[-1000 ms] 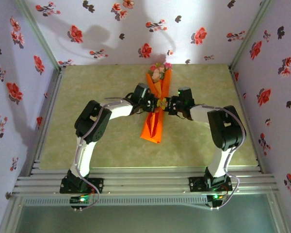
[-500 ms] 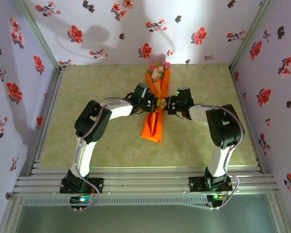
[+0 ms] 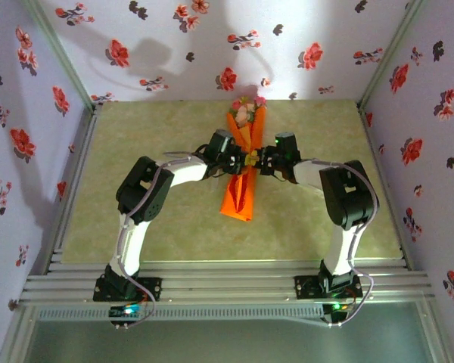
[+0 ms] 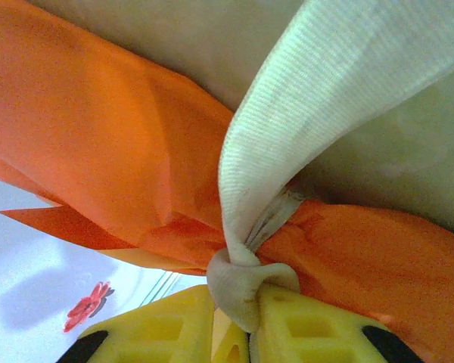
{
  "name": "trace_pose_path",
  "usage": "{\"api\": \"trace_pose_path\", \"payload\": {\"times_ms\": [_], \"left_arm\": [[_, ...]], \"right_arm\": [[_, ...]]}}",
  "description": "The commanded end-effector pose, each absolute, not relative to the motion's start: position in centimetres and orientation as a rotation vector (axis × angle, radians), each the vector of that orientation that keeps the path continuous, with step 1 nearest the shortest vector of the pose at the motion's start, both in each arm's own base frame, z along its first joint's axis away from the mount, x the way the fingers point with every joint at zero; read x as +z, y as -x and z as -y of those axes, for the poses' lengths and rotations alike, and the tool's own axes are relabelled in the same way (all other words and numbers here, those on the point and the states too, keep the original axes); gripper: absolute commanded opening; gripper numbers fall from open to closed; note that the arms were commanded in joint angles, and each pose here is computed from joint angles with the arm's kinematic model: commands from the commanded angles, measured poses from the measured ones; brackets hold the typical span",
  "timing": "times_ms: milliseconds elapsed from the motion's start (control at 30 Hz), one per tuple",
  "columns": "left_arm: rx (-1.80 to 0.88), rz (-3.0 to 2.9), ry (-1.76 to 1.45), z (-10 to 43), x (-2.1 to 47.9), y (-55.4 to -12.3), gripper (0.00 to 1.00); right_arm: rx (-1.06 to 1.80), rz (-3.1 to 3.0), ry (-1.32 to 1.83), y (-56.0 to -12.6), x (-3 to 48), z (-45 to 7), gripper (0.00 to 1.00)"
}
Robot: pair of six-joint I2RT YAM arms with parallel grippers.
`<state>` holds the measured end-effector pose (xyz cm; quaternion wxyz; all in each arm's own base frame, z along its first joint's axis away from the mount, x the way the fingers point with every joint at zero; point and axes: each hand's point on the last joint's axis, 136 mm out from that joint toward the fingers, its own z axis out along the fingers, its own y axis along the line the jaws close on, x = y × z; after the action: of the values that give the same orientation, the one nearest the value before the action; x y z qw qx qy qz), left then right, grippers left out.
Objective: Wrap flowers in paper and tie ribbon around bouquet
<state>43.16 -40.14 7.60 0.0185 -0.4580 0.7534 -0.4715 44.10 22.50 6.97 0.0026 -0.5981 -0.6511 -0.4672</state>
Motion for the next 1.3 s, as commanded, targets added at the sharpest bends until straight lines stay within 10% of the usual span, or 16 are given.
{"api": "trace_pose_path", "payload": {"times_ms": [0, 233, 433, 1267], "left_arm": [[-1.506, -2.334, 1.352, 40.6, 9.7, -42.7, 0.0], [-1.488, -2.347, 1.342, 40.5, 10.0, -42.6, 0.0], [-1.39, -2.396, 1.373, 38.7, 10.8, -41.8, 0.4], [-1.204, -2.302, 1.802, 34.7, 7.5, -43.4, 0.61]], "right_arm": [[-1.427, 2.043, 1.926, -44.6, 6.2, -22.0, 0.21], [-1.435, 2.05, 1.935, -44.6, 6.3, -21.8, 0.0], [-1.464, 2.095, 1.929, -44.7, 7.6, -21.2, 0.0], [-1.514, 2.12, 1.879, -44.0, 9.3, -21.2, 0.0]]}}
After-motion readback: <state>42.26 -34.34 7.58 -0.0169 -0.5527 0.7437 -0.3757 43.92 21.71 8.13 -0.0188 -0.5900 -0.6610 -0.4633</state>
